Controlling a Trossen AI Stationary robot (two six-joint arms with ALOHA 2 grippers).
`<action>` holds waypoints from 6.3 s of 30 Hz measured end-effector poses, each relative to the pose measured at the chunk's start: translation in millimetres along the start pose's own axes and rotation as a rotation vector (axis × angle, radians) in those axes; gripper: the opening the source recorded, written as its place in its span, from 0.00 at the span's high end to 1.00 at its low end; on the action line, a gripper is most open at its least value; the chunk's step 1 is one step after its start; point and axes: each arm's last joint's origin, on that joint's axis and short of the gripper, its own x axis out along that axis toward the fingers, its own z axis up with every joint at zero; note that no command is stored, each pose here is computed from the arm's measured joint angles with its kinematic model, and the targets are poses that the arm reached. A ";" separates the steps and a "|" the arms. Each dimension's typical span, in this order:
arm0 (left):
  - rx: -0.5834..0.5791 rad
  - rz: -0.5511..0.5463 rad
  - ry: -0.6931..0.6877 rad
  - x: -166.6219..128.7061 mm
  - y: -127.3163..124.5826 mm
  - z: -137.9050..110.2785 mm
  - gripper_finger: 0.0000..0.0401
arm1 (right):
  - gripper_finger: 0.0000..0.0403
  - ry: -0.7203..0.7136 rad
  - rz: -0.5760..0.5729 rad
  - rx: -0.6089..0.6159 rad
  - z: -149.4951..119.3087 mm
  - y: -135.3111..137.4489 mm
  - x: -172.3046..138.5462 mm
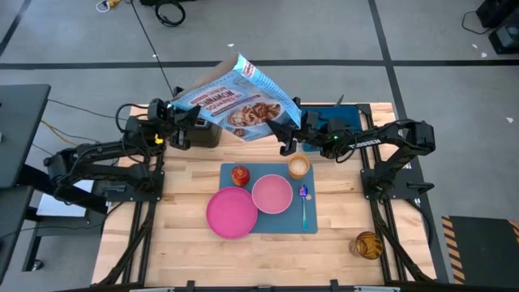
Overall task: Arrange a breakfast setting
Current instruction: Pour the cereal into the pink bowl
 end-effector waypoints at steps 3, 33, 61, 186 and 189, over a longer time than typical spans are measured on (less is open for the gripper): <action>0.002 0.003 0.006 -0.2 0.9 -0.4 0.90 | 0.57 0.000 0.000 0.000 0.0 0.0 0.0; 0.085 -0.138 0.459 -31.8 10.9 20.1 0.42 | 0.64 0.018 0.039 0.119 62.0 11.1 -100.5; -0.013 0.056 0.808 -34.7 -70.0 -72.0 0.42 | 0.65 0.399 0.214 0.319 112.0 24.1 -230.2; -0.023 0.089 0.931 -0.6 -61.4 -79.7 0.42 | 0.65 1.272 0.416 -0.238 157.9 37.8 -94.4; -0.023 0.089 0.931 -0.6 -61.4 -79.7 0.42 | 0.65 1.266 0.414 -0.223 157.0 38.4 -92.8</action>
